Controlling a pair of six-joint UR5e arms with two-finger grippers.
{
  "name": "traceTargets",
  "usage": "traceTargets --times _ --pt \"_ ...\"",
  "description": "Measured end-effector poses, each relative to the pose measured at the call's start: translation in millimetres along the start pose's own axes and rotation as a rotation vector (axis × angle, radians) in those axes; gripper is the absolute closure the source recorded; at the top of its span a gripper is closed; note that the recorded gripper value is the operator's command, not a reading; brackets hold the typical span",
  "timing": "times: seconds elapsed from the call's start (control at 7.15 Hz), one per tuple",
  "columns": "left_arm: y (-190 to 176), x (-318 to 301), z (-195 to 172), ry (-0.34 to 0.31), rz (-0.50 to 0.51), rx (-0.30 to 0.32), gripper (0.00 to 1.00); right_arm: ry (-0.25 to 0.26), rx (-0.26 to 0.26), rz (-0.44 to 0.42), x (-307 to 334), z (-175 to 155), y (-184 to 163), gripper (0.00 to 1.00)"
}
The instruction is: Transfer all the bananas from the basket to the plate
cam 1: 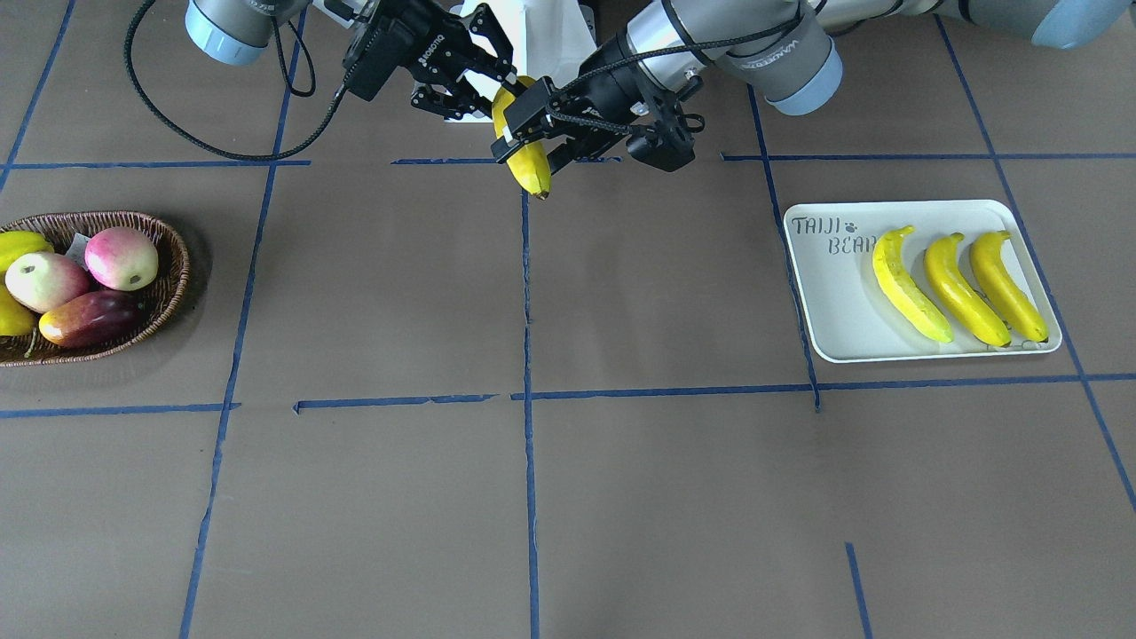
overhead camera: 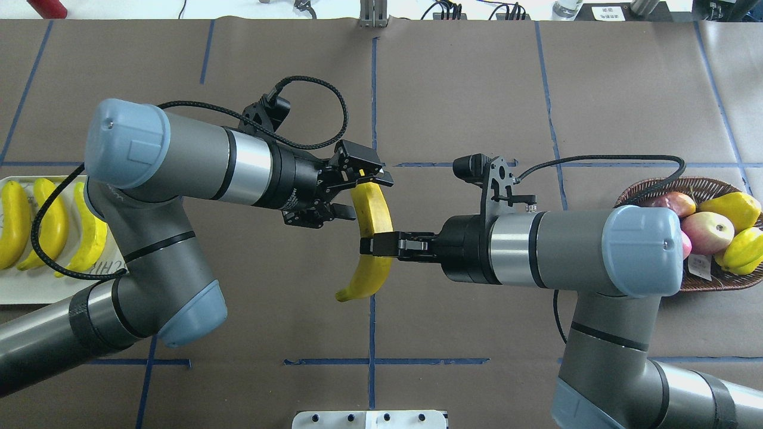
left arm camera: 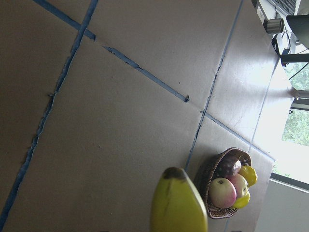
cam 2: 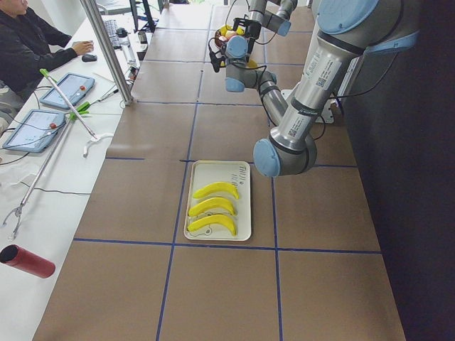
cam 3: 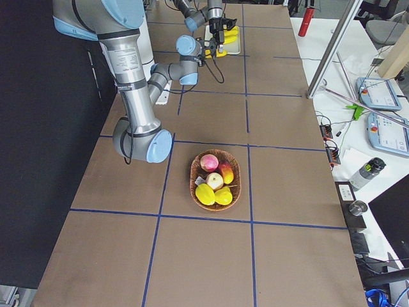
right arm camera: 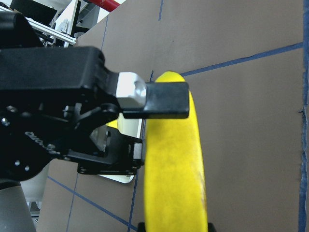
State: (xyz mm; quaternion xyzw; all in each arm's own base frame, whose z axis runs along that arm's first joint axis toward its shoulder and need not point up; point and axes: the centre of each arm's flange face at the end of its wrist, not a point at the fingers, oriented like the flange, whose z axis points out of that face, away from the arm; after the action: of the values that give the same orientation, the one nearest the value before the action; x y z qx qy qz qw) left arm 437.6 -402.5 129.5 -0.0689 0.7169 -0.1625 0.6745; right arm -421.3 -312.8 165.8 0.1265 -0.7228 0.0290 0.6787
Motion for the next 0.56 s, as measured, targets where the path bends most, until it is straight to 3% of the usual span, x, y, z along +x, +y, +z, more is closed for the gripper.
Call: traceTargets --times 0.14,0.28,0.42,0.56 --pt "2.5 1.4 -1.4 0.004 0.0 -0.004 0.93 0.0 0.001 0.0 0.0 -0.1 -0.3 0.96" --pt "4.1 2.4 -3.1 0.008 0.0 -0.006 1.0 0.0 0.002 0.0 0.0 -0.2 -0.6 0.68" --pt "4.5 1.7 -3.6 0.007 0.001 -0.007 1.0 -0.001 0.004 0.001 -0.6 -0.8 -0.8 0.01" --pt "4.2 0.2 -3.8 0.004 0.002 -0.007 1.0 -0.002 0.005 0.004 -1.2 -1.2 -0.8 0.0"
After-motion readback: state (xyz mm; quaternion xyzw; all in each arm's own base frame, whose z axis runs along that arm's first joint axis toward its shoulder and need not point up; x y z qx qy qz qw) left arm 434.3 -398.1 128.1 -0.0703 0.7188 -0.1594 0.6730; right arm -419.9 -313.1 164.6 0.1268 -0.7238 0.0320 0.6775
